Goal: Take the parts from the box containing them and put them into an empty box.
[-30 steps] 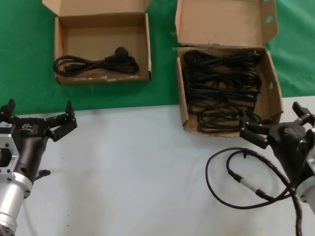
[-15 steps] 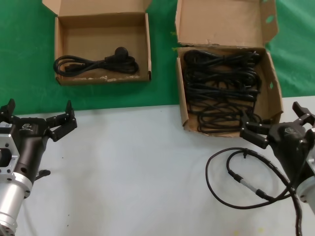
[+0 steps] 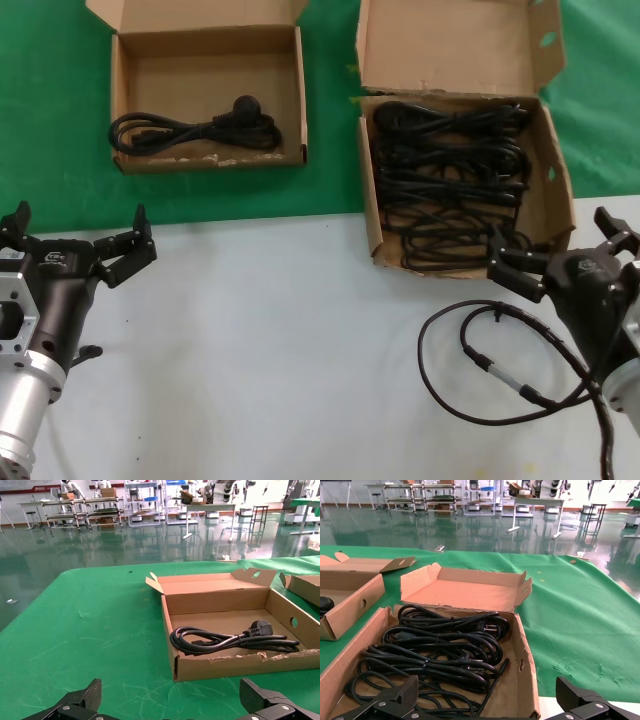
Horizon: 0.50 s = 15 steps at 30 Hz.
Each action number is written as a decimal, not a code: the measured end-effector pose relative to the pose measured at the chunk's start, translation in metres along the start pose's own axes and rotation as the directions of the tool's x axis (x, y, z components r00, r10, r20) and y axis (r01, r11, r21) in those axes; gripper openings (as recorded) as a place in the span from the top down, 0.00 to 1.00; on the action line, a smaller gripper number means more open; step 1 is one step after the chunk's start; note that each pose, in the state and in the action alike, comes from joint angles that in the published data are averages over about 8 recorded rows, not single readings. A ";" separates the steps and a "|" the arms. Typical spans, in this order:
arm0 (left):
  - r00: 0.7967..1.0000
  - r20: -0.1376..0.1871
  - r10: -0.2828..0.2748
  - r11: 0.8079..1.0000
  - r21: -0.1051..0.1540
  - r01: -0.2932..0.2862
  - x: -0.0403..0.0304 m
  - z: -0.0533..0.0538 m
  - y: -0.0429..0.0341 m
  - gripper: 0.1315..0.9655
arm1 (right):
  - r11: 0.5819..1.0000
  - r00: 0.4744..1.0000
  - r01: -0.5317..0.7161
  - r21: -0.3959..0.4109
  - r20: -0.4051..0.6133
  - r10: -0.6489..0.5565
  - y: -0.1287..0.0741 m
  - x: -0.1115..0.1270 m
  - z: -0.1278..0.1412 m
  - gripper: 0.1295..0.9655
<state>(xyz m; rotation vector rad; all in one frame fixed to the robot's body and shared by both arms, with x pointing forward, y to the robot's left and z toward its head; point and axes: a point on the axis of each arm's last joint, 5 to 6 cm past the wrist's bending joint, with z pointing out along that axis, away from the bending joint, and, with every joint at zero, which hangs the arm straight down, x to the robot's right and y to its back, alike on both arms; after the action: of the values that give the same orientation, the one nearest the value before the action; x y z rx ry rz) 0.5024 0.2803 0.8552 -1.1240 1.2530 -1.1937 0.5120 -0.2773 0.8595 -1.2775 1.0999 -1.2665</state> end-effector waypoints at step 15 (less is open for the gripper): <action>1.000 0.000 0.000 1.000 0.000 0.000 0.0000 0.000 0.0000 0.00 | 1.000 1.000 0.000 0.000 0.000 0.000 0.000 0.000 0.000 0.00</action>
<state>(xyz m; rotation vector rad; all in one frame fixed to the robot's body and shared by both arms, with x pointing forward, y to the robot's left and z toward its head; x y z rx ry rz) 0.5024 0.2803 0.8552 -1.1240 1.2530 -1.1937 0.5120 -0.2773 0.8595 -1.2775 1.0999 -1.2665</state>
